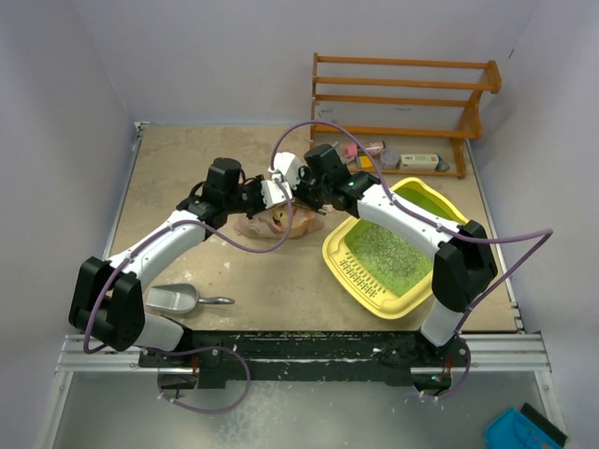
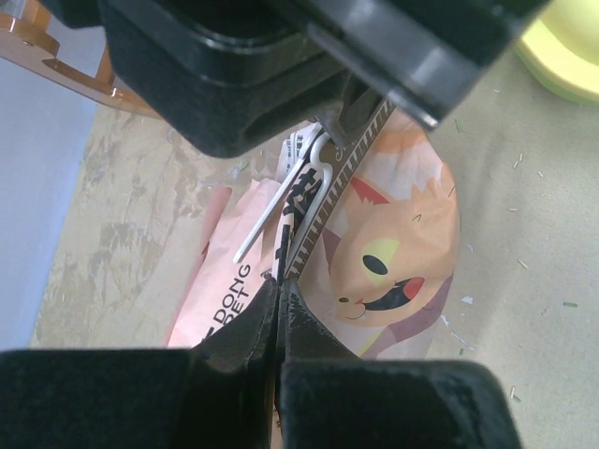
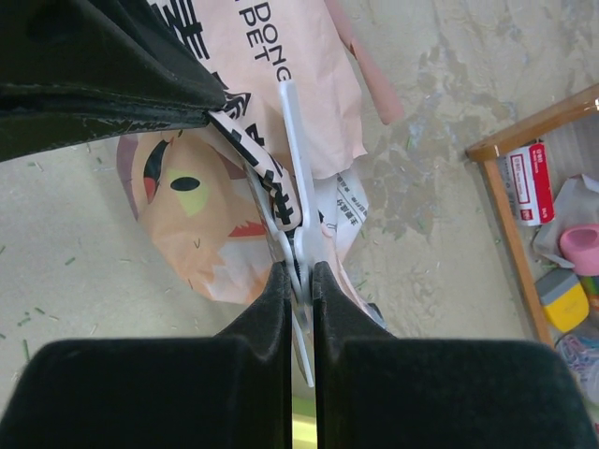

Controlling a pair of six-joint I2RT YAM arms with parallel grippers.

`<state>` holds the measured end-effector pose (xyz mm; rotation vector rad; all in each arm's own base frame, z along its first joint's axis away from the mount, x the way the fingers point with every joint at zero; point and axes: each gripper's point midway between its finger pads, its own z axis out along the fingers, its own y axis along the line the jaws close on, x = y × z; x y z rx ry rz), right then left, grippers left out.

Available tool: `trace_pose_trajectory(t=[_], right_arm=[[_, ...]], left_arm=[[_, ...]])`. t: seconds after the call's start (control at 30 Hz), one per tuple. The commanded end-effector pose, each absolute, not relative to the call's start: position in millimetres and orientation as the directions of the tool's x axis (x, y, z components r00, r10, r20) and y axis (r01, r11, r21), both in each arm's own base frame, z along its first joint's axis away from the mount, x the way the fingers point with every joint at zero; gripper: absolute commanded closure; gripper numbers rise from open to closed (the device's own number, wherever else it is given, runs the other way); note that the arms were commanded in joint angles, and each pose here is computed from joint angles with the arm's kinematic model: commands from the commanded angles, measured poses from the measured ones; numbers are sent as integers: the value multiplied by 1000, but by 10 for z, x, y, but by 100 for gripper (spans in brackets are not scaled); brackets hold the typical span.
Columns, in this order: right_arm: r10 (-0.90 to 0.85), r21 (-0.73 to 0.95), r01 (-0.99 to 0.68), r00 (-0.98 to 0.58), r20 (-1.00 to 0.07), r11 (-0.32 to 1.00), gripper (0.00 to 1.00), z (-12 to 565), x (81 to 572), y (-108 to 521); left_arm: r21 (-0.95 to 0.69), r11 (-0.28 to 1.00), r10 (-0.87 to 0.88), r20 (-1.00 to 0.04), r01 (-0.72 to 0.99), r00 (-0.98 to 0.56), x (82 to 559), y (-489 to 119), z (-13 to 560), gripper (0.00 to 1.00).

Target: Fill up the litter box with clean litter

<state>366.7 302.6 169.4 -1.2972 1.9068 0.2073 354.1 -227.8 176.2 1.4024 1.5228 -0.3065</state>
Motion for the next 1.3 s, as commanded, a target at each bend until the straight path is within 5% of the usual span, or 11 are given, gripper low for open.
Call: trace_pose_trajectory(t=[0.0,0.13,0.53,0.9,1.27], right_arm=[[-712,-462,-760,0,-702,456,100,2034,4023,3032],[-723,-444,-773,-27,-690,453,98,2005,4025,3036],[-690,-405,-767,-67,-721,498,61,2103,3912,2954],[-630,-361,-736,-112,-769,572,47,2362,3737,2749],[-337,-120,-423,-488,-805,898,41,2599,3553,1980]], left_arm=[[384,306,454,-863,871,221,3514,-2513,2270,100],[389,320,467,-858,864,214,3548,-2490,2253,100],[381,400,487,-859,834,159,3685,-2413,2205,53],[393,451,471,-868,801,160,3720,-2364,2320,44],[101,613,219,-975,784,-46,3752,-2491,2840,37]])
